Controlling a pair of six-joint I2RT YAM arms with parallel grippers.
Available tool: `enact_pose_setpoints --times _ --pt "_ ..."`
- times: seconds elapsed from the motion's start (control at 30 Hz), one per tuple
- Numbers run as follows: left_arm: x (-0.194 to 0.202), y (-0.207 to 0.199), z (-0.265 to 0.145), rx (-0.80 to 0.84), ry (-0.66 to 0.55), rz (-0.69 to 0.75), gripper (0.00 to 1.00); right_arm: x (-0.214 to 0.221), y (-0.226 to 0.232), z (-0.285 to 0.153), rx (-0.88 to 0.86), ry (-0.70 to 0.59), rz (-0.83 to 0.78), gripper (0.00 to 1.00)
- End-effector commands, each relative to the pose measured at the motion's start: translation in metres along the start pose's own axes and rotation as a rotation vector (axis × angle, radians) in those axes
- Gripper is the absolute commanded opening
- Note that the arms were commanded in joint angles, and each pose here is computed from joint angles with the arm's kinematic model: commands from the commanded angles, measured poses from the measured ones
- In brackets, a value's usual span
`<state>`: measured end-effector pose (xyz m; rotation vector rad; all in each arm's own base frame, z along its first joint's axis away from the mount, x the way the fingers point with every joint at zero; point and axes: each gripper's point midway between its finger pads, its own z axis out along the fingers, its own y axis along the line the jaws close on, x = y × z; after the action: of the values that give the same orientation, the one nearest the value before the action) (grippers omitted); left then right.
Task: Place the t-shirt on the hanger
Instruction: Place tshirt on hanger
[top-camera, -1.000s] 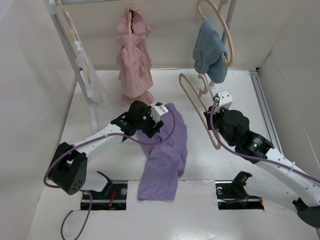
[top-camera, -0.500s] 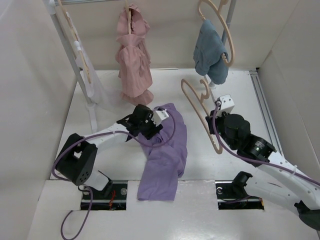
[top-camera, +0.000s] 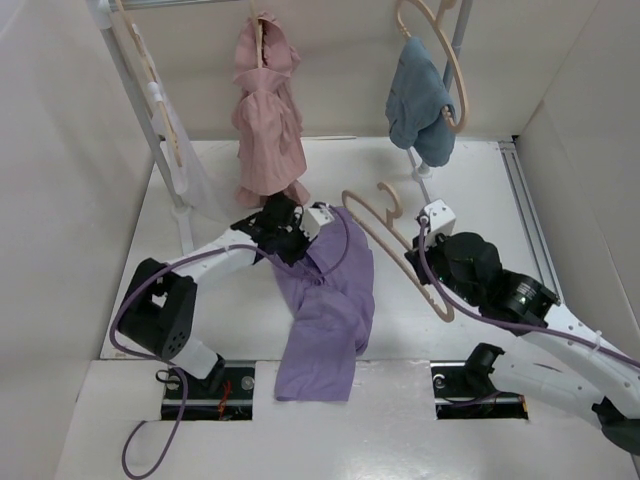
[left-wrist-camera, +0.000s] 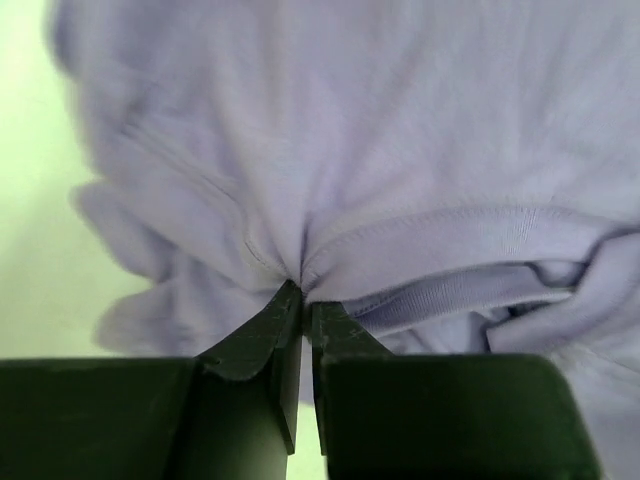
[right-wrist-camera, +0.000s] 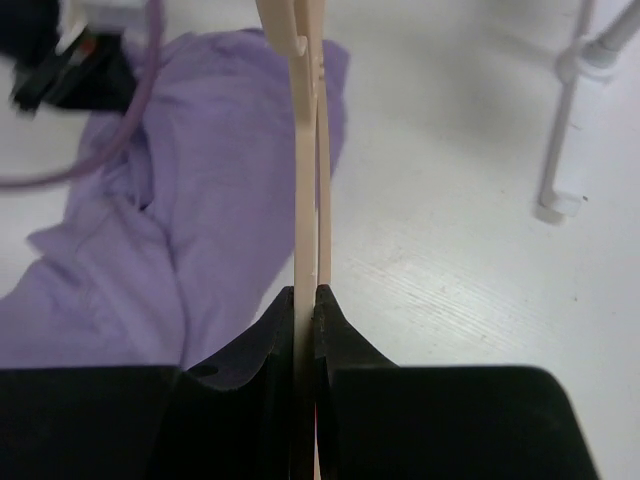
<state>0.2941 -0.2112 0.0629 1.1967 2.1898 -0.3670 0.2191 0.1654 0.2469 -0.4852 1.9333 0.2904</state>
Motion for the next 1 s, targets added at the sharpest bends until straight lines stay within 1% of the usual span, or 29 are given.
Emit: enact_pose_setpoints --times 0.0,0.03,0.07,0.1,0.13,0.2,0.23,0.33,0.43,0.5,0.57,0.67,0.7,0.8,0.9,0.93,0.97 --pt "-0.055 -0.001 -0.046 0.074 -0.122 -0.008 0.0 -0.031 0.032 -0.034 -0.199 -0.065 -0.061 0.0" --pt "-0.054 -0.007 -0.051 0.108 -0.106 -0.005 0.0 -0.028 0.041 -0.04 -0.255 -0.048 -0.088 0.0" --pt "-0.058 -0.008 -0.053 0.122 -0.103 0.006 0.0 -0.037 0.05 -0.051 -0.297 -0.066 -0.111 0.0" --pt "-0.063 -0.007 -0.056 0.126 -0.093 0.003 0.0 -0.037 0.052 -0.054 -0.311 -0.059 -0.144 0.0" --pt "-0.065 -0.004 -0.056 0.117 -0.088 0.002 0.0 -0.034 0.052 -0.06 -0.321 -0.033 -0.158 0.0" --pt "-0.068 0.001 -0.056 0.113 -0.08 -0.024 0.0 -0.041 0.054 -0.067 -0.338 -0.042 -0.175 0.0" --pt "-0.076 0.004 -0.058 0.108 -0.094 -0.029 0.0 -0.039 0.054 -0.068 -0.337 -0.033 -0.178 0.0" --pt "-0.079 0.007 -0.055 0.105 -0.077 -0.056 0.0 -0.04 0.055 -0.07 -0.35 -0.031 -0.179 0.0" --pt "-0.082 0.021 -0.051 0.058 -0.07 -0.077 0.0 -0.034 0.059 -0.072 -0.371 0.014 -0.184 0.0" --pt "-0.086 0.028 -0.05 0.042 -0.071 -0.093 0.0 -0.022 0.064 -0.073 -0.402 0.07 -0.174 0.0" --pt "-0.089 0.031 -0.044 0.042 -0.071 -0.109 0.0 -0.017 0.064 -0.074 -0.399 0.095 -0.146 0.0" --pt "-0.094 0.04 -0.037 0.017 -0.061 -0.131 0.0 -0.018 0.063 -0.084 -0.413 0.087 -0.124 0.0" --pt "-0.099 0.043 -0.038 0.004 -0.067 -0.139 0.0 -0.024 0.061 -0.09 -0.417 0.062 -0.103 0.0" --pt "-0.097 0.048 -0.03 -0.003 -0.05 -0.143 0.0 -0.024 0.058 -0.095 -0.408 0.064 -0.079 0.0" --pt "-0.104 0.043 -0.034 0.029 -0.065 -0.141 0.0 -0.028 0.053 -0.092 -0.366 0.053 -0.047 0.0" --pt "-0.104 0.043 -0.034 0.029 -0.065 -0.141 0.0 -0.021 0.055 -0.084 -0.35 0.088 -0.038 0.0" --pt "-0.104 0.043 -0.034 0.029 -0.065 -0.141 0.0 -0.022 0.052 -0.081 -0.328 0.081 -0.028 0.0"
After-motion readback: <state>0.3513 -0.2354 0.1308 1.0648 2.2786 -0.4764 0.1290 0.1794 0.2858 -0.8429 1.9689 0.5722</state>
